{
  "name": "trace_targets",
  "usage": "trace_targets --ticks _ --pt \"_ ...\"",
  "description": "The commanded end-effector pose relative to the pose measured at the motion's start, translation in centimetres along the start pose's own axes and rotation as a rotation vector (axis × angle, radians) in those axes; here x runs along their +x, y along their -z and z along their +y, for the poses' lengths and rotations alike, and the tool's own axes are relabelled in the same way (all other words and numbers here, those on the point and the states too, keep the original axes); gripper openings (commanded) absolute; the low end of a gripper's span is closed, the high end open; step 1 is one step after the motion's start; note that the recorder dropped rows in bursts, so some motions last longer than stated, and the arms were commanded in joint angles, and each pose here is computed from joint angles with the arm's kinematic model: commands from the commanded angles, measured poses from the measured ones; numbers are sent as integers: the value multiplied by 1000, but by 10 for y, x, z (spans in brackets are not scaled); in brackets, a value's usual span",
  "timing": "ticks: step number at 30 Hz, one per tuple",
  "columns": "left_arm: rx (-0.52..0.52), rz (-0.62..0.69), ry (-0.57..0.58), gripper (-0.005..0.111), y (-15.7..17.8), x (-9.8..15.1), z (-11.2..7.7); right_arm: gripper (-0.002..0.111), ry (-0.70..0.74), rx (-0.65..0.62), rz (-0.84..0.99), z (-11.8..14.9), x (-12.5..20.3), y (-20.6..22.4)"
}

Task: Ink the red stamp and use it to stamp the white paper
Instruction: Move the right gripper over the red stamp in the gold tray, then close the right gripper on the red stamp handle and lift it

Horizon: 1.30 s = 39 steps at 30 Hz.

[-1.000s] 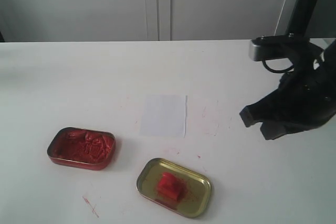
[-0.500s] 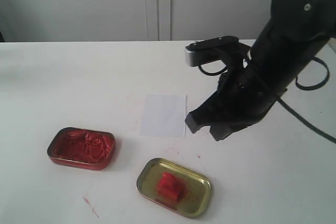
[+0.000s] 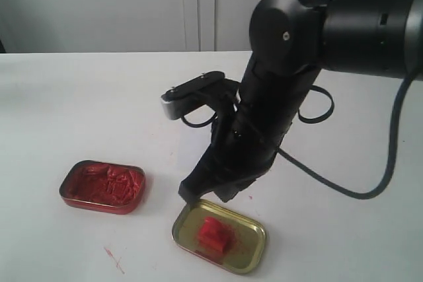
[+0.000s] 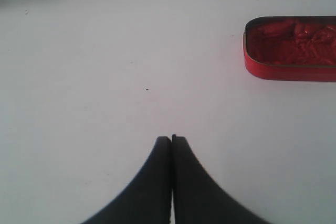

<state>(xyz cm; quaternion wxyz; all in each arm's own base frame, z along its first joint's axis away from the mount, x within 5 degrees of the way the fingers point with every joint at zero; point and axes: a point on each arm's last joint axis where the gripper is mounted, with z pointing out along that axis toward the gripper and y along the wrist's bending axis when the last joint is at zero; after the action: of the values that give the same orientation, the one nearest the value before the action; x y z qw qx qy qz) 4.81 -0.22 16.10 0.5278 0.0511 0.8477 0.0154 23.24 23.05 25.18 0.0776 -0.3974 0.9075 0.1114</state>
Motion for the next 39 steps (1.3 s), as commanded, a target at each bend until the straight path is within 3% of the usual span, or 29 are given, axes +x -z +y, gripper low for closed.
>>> trace_targets --ticks 1,6,11,14,23,39 --pt "0 12 2 0 -1 4 0 0 89 -3 21 10 -5 -6" --pt "0 12 2 0 -1 4 0 0 221 -4 42 21 -8 -15" --pt "0 12 2 0 -1 4 0 1 365 90 97 23 -8 -27" --pt "0 12 2 0 -1 4 0 8 403 126 98 24 -9 -31" --pt "0 12 2 0 -1 4 0 33 367 125 109 23 -12 -43" --pt "0 12 2 0 -1 4 0 40 335 151 95 18 -19 -68"
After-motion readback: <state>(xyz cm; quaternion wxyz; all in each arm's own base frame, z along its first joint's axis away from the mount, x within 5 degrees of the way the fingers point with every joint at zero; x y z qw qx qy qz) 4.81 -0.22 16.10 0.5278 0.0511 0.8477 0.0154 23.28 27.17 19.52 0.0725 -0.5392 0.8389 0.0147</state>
